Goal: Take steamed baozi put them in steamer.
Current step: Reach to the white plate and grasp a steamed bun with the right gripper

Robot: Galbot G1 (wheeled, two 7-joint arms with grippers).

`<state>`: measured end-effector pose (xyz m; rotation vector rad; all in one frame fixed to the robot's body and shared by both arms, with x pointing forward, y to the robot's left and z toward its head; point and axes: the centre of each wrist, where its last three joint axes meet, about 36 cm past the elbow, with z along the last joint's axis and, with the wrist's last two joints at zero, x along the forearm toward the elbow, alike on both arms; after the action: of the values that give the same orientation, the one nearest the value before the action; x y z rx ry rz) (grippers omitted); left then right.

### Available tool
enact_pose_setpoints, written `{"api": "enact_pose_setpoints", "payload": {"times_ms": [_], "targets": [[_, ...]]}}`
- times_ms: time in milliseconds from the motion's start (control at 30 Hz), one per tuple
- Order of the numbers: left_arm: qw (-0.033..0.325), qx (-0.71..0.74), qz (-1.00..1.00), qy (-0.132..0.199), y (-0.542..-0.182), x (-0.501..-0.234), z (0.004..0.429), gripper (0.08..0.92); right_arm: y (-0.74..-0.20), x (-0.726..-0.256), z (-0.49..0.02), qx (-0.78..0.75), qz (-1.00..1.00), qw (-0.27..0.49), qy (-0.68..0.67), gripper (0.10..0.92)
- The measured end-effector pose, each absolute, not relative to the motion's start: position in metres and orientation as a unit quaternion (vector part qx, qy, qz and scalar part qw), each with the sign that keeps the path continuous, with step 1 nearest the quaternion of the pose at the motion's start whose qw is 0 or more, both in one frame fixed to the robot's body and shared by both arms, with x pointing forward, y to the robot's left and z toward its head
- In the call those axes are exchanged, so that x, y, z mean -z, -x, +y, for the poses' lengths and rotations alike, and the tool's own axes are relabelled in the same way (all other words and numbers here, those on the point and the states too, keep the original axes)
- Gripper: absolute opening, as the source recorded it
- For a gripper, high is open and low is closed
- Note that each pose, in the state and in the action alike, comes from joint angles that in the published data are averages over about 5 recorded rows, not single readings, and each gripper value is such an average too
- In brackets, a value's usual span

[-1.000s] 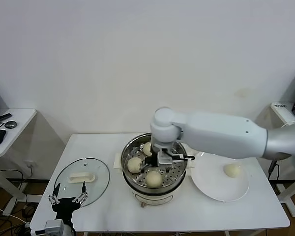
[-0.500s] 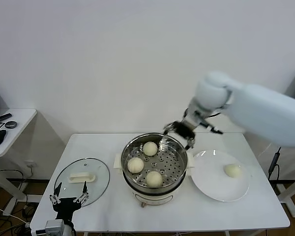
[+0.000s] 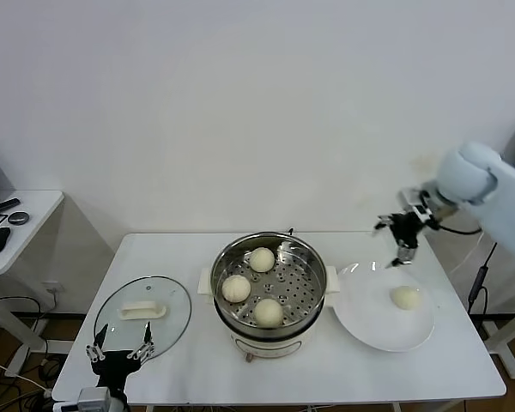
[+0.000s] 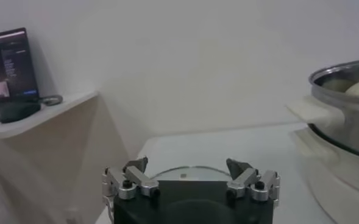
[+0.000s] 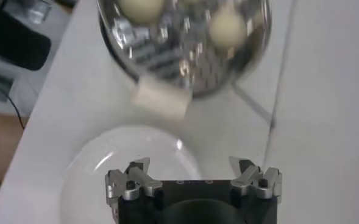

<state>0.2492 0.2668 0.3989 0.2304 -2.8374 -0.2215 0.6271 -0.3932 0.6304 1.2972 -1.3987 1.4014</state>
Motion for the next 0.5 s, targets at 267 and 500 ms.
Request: {"api": "enact_pose_setpoints", "payload": {"times_ms": [267,500], "targets": [[0.148,0.077,-0.983,-0.082,-0.245,-0.4,0.27,0.823,-0.627,-0.567,-0.428,-0.552,-0.527,0.426,-0.485,0.823],[0.154,0.075,-0.982,-0.081,-0.244,-0.397,0.269,0.823,-0.627,-0.527,-0.44,-0.552,-0.514,0.443,-0.485,0.823]]}}
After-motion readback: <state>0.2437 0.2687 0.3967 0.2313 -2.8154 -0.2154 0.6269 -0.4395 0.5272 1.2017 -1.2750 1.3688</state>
